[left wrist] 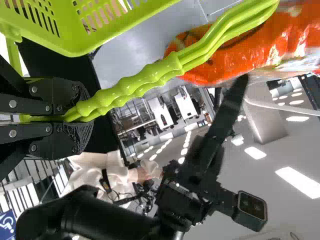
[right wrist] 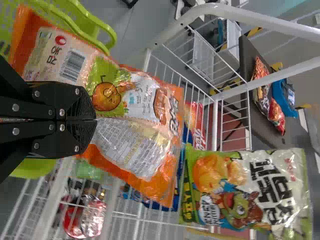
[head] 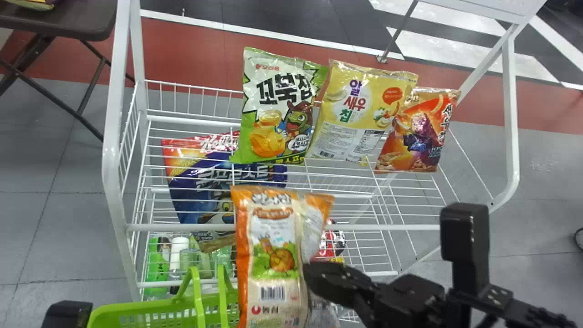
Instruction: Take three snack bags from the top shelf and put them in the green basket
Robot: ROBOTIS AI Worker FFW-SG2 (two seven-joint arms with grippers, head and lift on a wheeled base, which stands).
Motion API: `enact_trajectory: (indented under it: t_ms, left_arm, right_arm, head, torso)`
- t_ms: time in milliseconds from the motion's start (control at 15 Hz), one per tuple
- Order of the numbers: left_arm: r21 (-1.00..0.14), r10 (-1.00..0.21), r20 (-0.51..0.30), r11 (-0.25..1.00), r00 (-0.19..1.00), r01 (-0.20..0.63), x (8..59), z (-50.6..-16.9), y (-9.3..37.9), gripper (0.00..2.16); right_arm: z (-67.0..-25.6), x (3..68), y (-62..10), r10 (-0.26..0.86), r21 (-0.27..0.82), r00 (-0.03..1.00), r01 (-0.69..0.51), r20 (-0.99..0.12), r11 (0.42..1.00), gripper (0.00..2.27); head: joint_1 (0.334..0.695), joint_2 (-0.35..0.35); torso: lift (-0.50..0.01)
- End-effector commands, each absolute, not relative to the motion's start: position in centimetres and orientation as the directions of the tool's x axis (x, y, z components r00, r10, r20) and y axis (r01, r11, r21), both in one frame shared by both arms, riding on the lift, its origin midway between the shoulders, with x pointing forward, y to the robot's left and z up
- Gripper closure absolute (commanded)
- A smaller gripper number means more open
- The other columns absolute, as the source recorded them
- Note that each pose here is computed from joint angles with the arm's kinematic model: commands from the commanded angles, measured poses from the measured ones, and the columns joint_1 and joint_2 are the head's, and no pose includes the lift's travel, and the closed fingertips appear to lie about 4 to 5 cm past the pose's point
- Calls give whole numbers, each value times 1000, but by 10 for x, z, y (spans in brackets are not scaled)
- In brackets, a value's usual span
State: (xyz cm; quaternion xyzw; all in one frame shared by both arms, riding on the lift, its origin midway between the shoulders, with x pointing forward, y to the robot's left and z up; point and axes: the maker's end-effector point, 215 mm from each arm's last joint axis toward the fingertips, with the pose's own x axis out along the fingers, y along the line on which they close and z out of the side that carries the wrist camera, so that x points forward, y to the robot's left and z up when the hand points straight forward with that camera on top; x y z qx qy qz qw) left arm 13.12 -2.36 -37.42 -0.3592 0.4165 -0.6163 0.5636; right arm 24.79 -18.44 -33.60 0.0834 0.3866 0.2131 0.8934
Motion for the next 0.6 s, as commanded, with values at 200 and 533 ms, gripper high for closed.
enact_trajectory:
  t_ms: [200,533]
  left_arm:
    - [-911,-995,-26,-15,-95,411,136,-372,-21,1166]
    - [-908,-995,-14,-27,-95,418,137,-370,-21,1166]
  right_arm:
    - [-348,215,-184,497,413,521,-277,-694,868,2078]
    - [-357,185,-142,590,481,415,-343,-693,807,2078]
  head:
    - [695,-350]
    - [695,-350]
  torso:
    - [-40]
    - [-40]
